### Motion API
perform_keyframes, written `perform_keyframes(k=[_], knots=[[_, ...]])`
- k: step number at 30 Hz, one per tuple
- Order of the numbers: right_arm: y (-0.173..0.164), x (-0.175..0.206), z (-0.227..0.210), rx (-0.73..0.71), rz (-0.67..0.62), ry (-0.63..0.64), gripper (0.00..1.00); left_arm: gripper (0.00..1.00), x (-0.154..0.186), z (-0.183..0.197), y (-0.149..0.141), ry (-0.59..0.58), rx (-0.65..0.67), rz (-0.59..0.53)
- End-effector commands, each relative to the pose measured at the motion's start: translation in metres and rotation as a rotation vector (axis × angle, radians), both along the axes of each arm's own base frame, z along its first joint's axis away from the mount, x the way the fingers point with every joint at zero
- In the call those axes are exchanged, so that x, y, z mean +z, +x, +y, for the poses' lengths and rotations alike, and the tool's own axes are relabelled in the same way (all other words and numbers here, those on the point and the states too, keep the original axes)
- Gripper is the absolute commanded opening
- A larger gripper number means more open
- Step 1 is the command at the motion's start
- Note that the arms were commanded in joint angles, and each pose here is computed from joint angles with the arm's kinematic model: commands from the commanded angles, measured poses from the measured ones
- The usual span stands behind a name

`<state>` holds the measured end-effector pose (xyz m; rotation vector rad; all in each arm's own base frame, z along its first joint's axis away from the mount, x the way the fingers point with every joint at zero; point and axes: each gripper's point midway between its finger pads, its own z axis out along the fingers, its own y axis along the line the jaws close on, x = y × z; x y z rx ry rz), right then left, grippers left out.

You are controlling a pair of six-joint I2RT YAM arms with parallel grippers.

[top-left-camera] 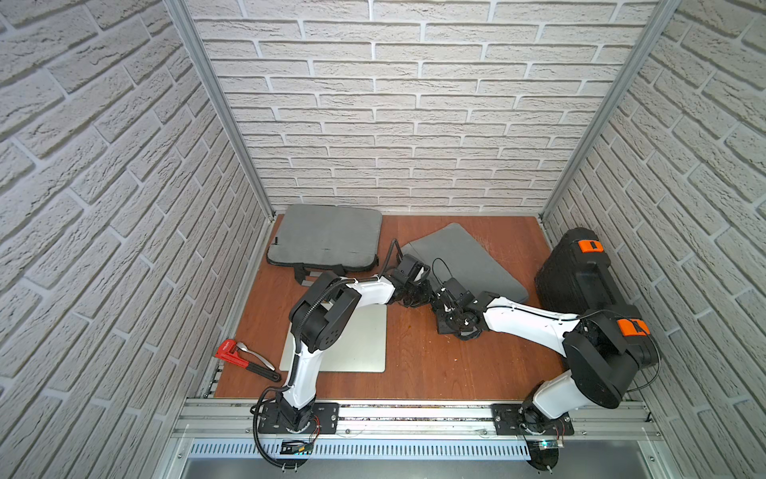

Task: Open the zippered laptop bag and take out the laptop
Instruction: Unzip the zipper on the zippered laptop bag.

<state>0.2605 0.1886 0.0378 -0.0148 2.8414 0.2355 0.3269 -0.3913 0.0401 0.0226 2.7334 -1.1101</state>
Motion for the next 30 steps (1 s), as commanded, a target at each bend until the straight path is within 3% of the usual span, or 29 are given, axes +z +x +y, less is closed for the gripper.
perform_keyframes(k=[1,7,30], knots=[[0.003,0.007,0.007,0.019,-0.026,0.024,0.06,0.20,0.000,-0.006,0.003,-0.022,-0.011,-0.004],[-0.010,-0.002,-0.004,0.022,0.013,-0.013,0.06,0.05,-0.004,0.006,0.015,-0.011,0.033,-0.008],[-0.047,-0.018,-0.042,-0.022,0.067,-0.088,0.05,0.00,-0.008,0.043,0.064,0.111,0.017,-0.099]])
